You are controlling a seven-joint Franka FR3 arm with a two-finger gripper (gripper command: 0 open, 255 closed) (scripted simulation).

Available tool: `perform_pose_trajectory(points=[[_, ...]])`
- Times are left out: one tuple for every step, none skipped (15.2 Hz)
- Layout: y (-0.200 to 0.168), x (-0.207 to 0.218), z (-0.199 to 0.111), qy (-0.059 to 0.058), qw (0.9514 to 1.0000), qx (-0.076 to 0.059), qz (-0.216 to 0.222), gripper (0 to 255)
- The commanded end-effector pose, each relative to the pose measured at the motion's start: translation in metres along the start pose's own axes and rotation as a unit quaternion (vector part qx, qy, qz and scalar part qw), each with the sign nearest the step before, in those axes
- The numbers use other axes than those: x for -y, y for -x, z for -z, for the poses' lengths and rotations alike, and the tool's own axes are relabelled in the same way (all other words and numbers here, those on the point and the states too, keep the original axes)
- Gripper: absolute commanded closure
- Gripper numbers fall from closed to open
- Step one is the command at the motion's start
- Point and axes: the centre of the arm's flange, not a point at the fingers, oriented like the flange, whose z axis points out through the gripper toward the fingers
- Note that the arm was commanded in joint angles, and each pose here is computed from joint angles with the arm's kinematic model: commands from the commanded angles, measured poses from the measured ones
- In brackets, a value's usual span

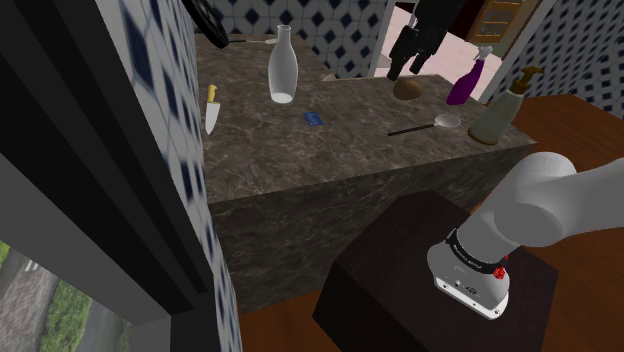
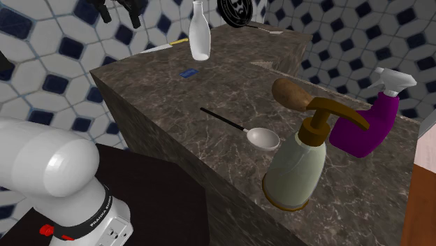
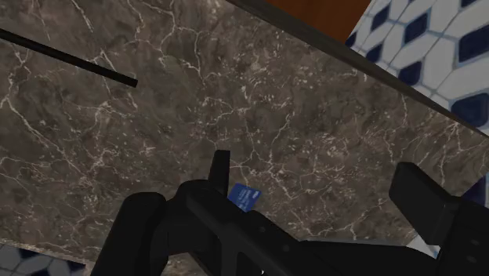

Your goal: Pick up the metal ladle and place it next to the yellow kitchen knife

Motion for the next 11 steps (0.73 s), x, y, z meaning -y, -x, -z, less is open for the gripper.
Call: perform_pose_trajectory(points=[[0.000,0.000,0.000,0.000,1.0000,0.000,0.000,0],[0.006,-0.011,-0.006,-0.003,0.9998,0.002,0.019,0],[0.012,-0.022,-0.012,-0.006,0.9993,0.003,0.037,0],[0.017,-0.033,-0.018,-0.009,0.9984,0.005,0.056,0],[0.022,-0.044,-0.024,-0.012,0.9971,0.006,0.075,0],[0.026,-0.055,-0.031,-0.015,0.9955,0.008,0.093,0],[0.030,-0.067,-0.037,-0.018,0.9935,0.009,0.112,0],[0.033,-0.078,-0.043,-0.020,0.9912,0.011,0.130,0],[0.037,-0.090,-0.049,-0.023,0.9885,0.012,0.149,0],[0.039,-0.102,-0.056,-0.026,0.9855,0.013,0.167,0],[0.042,-0.114,-0.062,-0.029,0.9821,0.015,0.186,0]])
